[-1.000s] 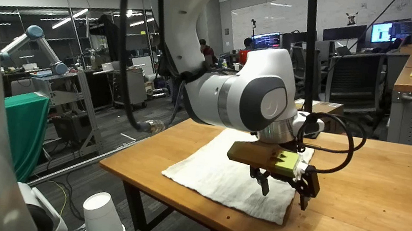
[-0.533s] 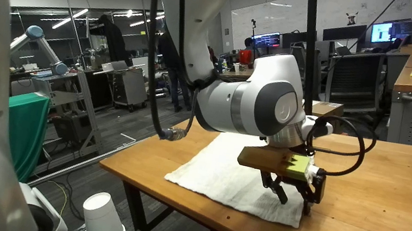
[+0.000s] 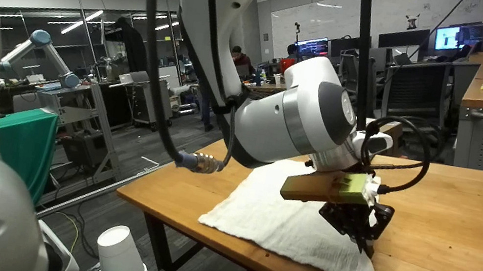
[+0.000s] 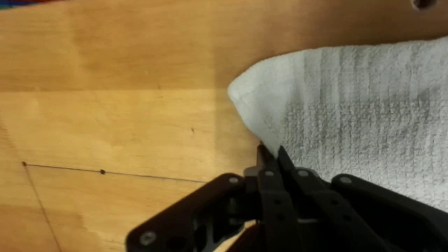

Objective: Fold the towel

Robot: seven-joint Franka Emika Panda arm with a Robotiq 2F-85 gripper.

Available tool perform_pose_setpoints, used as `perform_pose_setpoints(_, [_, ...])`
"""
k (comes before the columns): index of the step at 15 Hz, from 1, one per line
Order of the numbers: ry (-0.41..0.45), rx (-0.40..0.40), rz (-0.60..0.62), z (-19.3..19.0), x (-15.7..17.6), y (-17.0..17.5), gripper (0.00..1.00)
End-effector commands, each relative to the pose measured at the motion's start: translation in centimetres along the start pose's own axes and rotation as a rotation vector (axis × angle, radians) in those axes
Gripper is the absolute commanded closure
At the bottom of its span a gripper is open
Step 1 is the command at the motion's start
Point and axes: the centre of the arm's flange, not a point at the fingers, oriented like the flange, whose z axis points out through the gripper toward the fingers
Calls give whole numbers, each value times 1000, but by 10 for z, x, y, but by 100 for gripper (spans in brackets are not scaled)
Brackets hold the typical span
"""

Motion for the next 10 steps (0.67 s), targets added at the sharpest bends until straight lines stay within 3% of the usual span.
perform_pose_setpoints(1, [-49, -129, -17, -39, -48, -15, 99])
perform_pose_setpoints(6, [-135, -258, 44, -82, -60, -71, 99])
perform_pose_setpoints(10, [-130, -261, 49, -111, -50, -140, 99])
